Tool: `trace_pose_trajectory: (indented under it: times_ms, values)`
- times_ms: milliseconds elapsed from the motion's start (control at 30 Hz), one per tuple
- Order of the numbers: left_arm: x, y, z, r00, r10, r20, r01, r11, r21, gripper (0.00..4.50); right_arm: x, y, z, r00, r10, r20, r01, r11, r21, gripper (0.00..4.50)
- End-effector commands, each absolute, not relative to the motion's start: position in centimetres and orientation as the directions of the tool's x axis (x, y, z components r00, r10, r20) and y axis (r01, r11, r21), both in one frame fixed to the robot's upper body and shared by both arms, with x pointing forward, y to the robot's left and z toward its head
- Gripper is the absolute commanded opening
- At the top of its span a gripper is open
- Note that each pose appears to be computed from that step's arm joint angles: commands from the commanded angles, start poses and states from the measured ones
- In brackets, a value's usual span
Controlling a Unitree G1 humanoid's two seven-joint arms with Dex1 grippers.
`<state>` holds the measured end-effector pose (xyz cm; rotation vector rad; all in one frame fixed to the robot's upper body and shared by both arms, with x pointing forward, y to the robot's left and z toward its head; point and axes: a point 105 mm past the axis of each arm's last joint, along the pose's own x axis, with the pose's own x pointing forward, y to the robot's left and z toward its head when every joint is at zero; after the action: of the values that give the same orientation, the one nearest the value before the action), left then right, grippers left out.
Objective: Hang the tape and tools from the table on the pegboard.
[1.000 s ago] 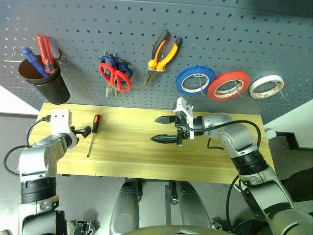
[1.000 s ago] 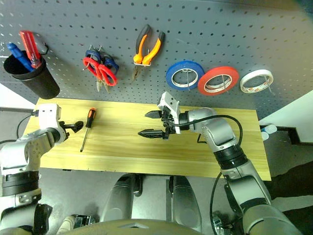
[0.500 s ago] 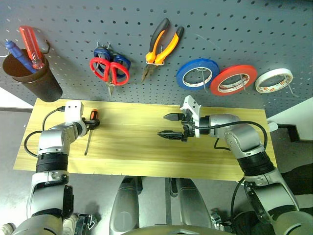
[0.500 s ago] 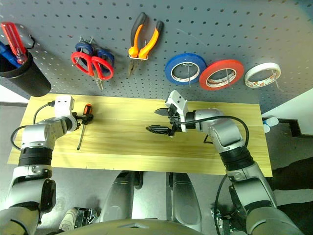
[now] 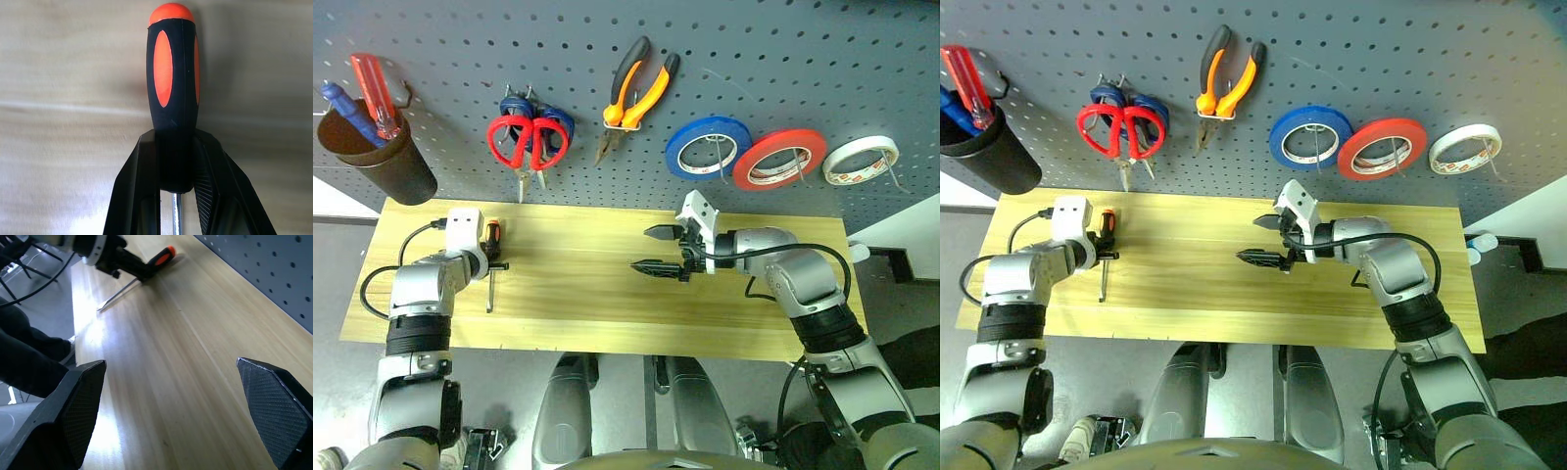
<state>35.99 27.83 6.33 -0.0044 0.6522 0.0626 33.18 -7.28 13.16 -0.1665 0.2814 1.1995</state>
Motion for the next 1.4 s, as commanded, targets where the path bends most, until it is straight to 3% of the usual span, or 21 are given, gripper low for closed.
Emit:
trace_pose_trajectory:
  times_ms: [33,167,367,533,667,900,1167,1400]
  values:
    - [34.5,28.3,5.0,0.757,0.068,-0.650,-0.093,0.996,-0.005,0.52,33.7,-7.3,14.4,0.350,0.900,-0.259,-0.934,0.356,-0.025,4.50]
    - [34.2,27.8,6.5,0.782,0.038,-0.622,-0.065,0.998,-0.020,0.52,34.2,-7.2,14.7,0.356,0.902,-0.243,-0.933,0.357,-0.039,4.50]
    - [31.4,24.9,9.1,0.785,-0.150,-0.602,0.162,0.986,-0.034,0.52,33.0,-7.0,15.9,0.257,0.944,-0.207,-0.966,0.257,-0.027,4.50]
    - [29.4,23.2,12.7,0.863,-0.271,-0.426,0.313,0.949,0.028,0.52,31.9,-7.2,17.7,0.160,0.975,-0.152,-0.987,0.157,-0.032,4.50]
    - [27.9,22.7,14.1,0.888,-0.305,-0.344,0.336,0.941,0.032,0.52,30.9,-7.7,19.1,0.093,0.990,-0.106,-0.995,0.090,-0.033,4.50]
    - [25.5,23.1,13.3,0.886,-0.312,-0.343,0.340,0.940,0.025,0.52,28.8,-8.9,20.4,0.022,0.994,-0.105,-0.999,0.018,-0.036,4.50]
    - [25.7,22.2,14.8,0.876,-0.399,-0.272,0.419,0.908,0.018,0.52,26.4,-10.5,21.0,0.018,0.990,-0.139,-0.999,0.014,-0.029,4.50]
    - [26.8,22.2,18.1,0.910,-0.399,-0.112,0.408,0.911,0.065,0.52,26.3,-11.1,25.5,0.055,0.998,-0.024,-0.993,0.052,-0.106,4.50]
